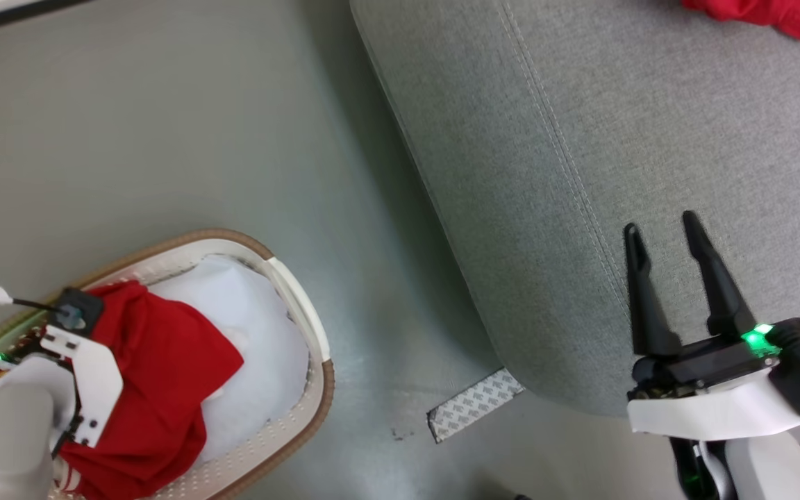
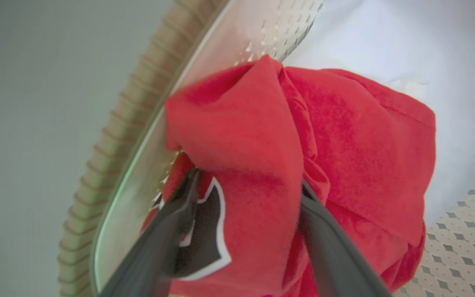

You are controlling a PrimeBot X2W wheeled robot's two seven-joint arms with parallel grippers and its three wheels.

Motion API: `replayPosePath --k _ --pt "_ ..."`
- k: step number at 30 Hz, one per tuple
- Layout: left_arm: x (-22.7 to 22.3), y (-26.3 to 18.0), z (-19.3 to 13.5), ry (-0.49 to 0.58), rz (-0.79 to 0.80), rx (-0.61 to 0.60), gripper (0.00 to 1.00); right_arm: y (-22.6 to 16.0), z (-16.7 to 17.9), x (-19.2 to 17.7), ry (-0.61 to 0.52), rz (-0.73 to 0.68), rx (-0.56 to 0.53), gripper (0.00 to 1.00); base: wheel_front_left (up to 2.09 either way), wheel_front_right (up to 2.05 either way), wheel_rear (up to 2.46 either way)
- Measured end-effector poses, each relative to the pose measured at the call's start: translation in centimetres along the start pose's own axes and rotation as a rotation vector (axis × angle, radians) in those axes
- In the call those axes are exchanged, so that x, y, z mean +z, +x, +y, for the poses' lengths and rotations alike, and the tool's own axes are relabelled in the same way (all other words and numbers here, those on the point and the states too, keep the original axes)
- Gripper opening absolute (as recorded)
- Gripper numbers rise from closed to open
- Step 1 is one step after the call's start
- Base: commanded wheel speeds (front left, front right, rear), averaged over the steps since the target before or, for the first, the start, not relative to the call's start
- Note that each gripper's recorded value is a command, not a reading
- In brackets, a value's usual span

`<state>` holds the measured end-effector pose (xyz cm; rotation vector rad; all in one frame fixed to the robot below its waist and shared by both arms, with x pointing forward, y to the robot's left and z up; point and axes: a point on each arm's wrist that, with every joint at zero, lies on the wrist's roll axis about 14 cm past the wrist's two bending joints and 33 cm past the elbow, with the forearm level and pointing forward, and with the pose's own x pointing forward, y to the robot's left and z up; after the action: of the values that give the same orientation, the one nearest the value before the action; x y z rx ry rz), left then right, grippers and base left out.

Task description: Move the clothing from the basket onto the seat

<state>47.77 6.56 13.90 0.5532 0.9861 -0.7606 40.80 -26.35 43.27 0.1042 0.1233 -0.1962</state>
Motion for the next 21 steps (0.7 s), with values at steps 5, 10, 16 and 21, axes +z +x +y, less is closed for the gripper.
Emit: replayPosePath --k 5,10,16,21 --pt "0.1 0.9 -0.4 0.010 0.004 -0.019 0.00 0.1 -0.9 -0.2 -0.004 0.004 -0.028 1.00 0.00 0.00 0.00" --pt "0.7 0.6 -0.9 -0.016 -0.017 -0.024 0.00 -0.1 -1.4 0.1 -0.003 -0.002 -0.043 1.00 0.00 0.00 0.00" --pt "2.8 -1.9 -2.6 -0.115 -0.119 -0.032 0.00 -0.7 -1.5 1.5 0.000 -0.040 -0.043 1.00 0.00 0.00 0.00" --pt "4.9 -5.4 -4.0 -0.191 -0.223 -0.027 0.00 -2.1 -1.7 2.9 -0.002 -0.079 -0.046 1.00 0.00 0.00 0.00"
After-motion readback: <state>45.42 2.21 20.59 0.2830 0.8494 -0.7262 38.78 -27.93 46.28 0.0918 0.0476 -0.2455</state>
